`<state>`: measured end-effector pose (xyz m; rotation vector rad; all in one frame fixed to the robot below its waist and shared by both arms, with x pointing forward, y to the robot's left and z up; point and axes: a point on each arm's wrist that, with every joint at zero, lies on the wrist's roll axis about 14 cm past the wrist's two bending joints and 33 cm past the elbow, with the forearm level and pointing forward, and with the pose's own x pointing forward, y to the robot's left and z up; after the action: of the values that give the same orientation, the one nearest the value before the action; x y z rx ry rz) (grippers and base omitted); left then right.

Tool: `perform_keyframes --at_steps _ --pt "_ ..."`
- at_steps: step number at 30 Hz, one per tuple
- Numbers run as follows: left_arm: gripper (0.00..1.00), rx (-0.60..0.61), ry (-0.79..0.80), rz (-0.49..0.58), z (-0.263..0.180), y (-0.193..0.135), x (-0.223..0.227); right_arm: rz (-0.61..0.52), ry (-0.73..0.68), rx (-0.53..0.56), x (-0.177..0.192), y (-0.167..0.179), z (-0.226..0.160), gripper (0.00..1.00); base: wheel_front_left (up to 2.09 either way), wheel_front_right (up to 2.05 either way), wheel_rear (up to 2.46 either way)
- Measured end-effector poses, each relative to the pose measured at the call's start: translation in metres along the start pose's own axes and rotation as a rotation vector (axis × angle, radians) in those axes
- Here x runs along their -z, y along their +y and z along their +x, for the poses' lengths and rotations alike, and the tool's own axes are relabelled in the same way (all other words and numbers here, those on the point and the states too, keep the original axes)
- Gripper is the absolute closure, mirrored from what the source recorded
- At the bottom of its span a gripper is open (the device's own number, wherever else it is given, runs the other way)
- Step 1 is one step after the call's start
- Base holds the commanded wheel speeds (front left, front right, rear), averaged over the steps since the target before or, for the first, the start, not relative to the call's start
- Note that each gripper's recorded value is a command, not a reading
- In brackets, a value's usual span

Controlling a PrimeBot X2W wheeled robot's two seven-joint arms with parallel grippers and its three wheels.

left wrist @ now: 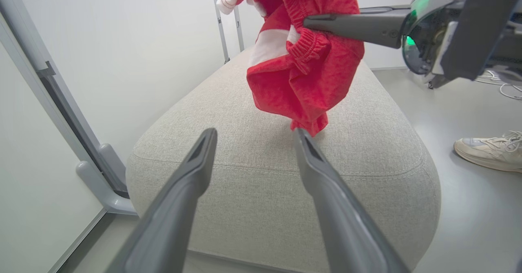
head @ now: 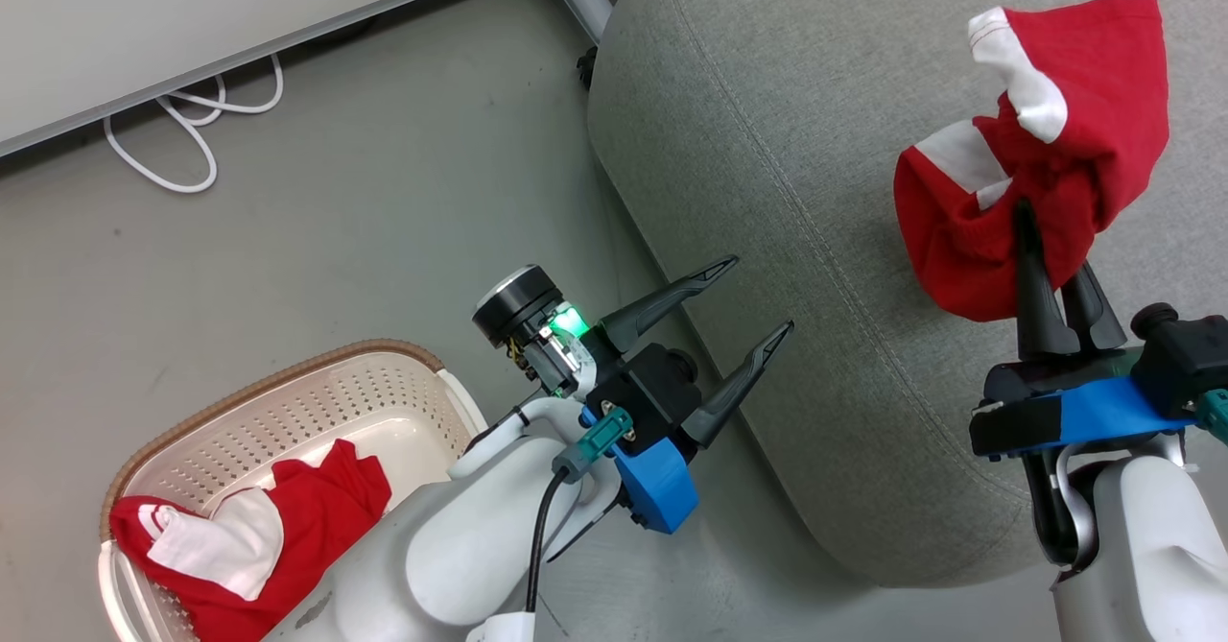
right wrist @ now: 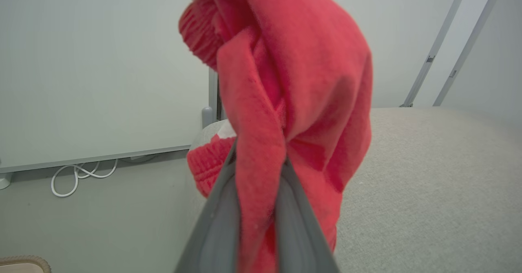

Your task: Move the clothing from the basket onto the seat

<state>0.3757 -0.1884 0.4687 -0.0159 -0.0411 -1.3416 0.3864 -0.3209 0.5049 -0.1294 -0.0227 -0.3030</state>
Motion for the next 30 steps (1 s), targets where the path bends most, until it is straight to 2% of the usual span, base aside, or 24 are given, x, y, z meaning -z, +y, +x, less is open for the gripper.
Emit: perform_keyframes --at_steps 8,16,23,27,30 --pt "0.0 -0.013 -0.024 0.003 0.003 0.008 -0.006 -0.008 -0.045 0.012 -0.014 -0.004 0.012 1.0 0.0 0.0 0.0" --pt "0.0 -0.031 -0.034 0.002 0.004 0.031 0.007 -0.095 -0.208 0.039 -0.066 -0.023 0.065 1.0 0.0 0.0 0.0" --pt "0.0 -0.052 -0.033 -0.008 0.005 0.06 0.035 -0.183 -0.378 0.128 -0.122 -0.063 0.118 1.0 0.0 0.0 0.0" --pt "0.0 -0.07 -0.019 -0.019 0.003 0.08 0.058 -0.211 -0.417 0.213 -0.131 -0.092 0.142 1.0 0.0 0.0 0.0" --pt "0.0 -0.085 -0.016 -0.036 0.002 0.091 0.076 -0.24 -0.387 0.253 -0.118 -0.11 0.159 1.0 0.0 0.0 0.0"
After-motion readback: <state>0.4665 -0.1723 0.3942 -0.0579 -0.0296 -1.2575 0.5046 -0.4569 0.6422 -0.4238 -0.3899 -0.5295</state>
